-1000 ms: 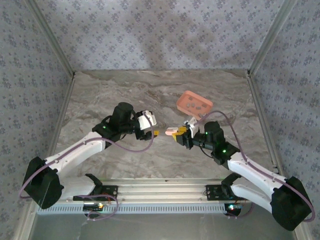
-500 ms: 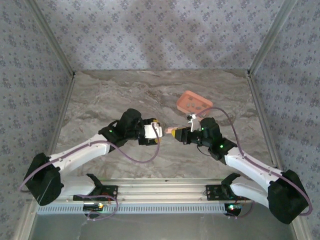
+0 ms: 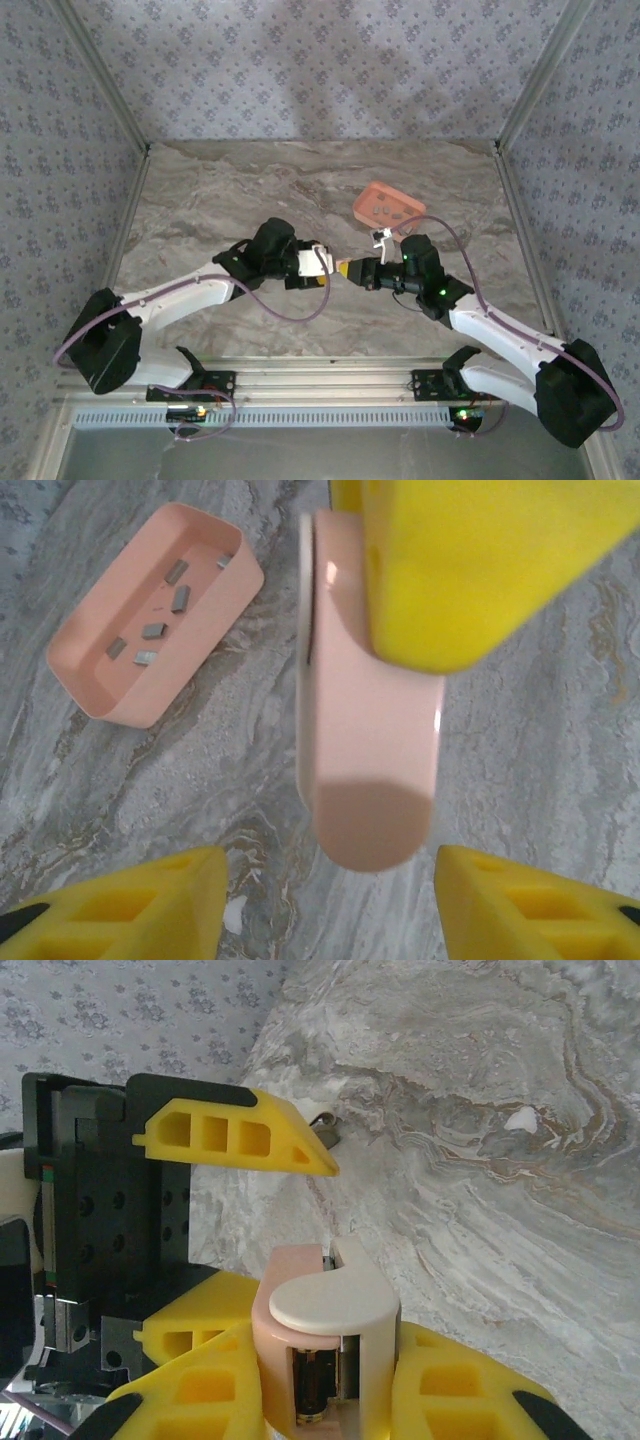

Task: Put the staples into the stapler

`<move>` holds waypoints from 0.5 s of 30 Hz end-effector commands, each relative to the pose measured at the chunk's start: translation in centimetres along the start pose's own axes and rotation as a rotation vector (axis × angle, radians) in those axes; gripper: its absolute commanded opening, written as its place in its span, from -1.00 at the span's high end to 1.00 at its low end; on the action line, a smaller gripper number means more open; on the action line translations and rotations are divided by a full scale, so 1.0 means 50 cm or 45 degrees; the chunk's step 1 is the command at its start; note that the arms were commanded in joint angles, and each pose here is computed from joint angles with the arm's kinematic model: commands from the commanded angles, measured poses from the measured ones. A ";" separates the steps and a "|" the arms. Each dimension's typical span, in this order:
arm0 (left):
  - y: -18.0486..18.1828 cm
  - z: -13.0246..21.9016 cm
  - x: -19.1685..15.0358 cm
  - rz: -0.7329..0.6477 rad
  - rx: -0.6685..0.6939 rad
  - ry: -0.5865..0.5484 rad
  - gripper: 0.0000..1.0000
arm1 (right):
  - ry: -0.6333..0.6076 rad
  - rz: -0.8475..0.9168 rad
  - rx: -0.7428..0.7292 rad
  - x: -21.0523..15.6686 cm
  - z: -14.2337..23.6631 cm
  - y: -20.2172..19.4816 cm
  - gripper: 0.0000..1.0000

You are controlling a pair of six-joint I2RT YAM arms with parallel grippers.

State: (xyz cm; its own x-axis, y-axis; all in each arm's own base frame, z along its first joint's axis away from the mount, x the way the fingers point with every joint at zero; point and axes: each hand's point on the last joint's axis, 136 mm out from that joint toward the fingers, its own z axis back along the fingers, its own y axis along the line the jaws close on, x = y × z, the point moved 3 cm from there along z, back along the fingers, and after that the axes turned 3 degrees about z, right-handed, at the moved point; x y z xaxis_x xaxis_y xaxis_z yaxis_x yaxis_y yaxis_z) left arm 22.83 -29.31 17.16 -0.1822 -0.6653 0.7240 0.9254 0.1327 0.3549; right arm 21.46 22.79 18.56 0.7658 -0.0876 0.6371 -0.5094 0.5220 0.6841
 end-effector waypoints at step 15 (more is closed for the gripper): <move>0.021 -0.003 0.058 0.009 0.010 -0.137 0.06 | -0.007 -0.010 0.089 0.023 -0.002 0.030 0.85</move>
State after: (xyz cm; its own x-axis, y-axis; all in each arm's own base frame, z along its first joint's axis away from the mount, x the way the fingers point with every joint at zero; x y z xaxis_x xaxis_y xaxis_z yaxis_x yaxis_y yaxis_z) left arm 22.92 -29.93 17.46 -0.1787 -0.6359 0.7508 0.9304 0.1391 0.3392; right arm 21.50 23.02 18.54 0.7807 -0.0882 0.6186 -0.4999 0.5057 0.7031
